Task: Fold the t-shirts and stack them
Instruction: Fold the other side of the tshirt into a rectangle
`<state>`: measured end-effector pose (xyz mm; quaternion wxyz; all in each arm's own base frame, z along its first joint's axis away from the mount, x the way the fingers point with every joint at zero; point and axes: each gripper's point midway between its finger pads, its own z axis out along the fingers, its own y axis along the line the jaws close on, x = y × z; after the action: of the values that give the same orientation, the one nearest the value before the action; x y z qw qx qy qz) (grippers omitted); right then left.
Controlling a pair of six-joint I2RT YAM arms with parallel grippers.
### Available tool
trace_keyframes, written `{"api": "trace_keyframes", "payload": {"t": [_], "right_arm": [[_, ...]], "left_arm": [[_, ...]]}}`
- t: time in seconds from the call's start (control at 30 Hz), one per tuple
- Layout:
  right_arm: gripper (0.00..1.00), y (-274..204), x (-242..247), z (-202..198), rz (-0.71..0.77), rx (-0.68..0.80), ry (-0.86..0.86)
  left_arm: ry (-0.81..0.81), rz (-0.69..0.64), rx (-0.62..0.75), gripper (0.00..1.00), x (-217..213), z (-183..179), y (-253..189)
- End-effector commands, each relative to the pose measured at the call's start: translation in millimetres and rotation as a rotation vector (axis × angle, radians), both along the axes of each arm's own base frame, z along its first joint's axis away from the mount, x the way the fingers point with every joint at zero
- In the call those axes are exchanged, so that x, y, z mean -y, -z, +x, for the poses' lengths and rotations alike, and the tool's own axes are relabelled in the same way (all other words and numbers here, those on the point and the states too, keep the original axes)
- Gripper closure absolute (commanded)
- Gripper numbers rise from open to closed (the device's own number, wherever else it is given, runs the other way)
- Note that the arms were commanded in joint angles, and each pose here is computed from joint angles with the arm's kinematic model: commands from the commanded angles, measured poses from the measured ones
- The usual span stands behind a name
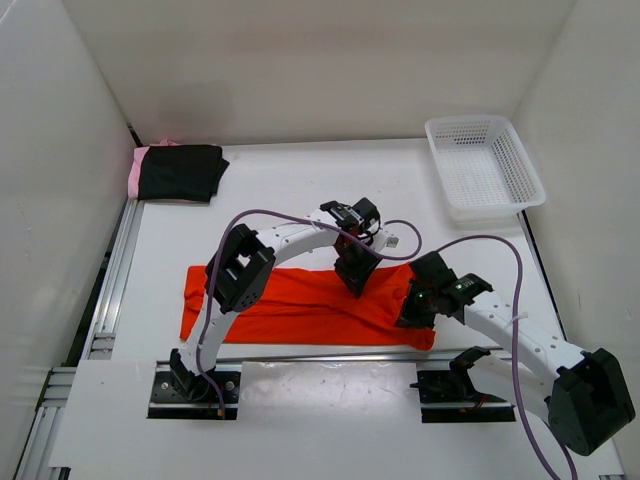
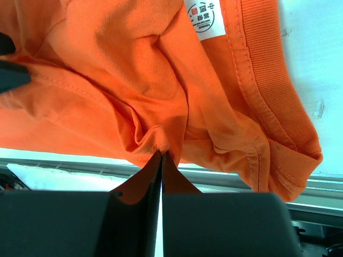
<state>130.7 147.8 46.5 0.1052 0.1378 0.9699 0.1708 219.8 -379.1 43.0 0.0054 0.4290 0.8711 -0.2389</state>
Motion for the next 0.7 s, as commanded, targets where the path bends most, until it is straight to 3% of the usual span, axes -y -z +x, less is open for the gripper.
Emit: {"api": "trace_keyframes", "payload": {"t": [0.0,0.07,0.17,0.23,0.47,0.53,0.67], "right_arm": [[1.00,2,0,2,-0.006,0.013,-0.009],[1.00,2,0,2,-0.006,0.013,-0.009],[1.00,2,0,2,-0.006,0.013,-0.009],[1.00,2,0,2,-0.006,0.013,-0.009],[1.00,2,0,2,-0.006,0.013,-0.009],[1.00,2,0,2,-0.006,0.013,-0.009],[1.00,0,2,4,-0.022,0.022,-0.002]], "left_arm": [[0.018,-0.062,0.045,0.64,17,8,-13],[0.018,-0.053,0.038,0.65,14,6,-10],[0.018,-0.062,0.045,0.55,15,7,-14],[0.018,-0.070,0.052,0.54,15,7,-19],[0.023,-0.075,0.027,0.73,15,2,-20],[0.026,-0.087,0.026,0.88,16,1,-25],[0.024,-0.103,0.050,0.90,13,1,-44]]}}
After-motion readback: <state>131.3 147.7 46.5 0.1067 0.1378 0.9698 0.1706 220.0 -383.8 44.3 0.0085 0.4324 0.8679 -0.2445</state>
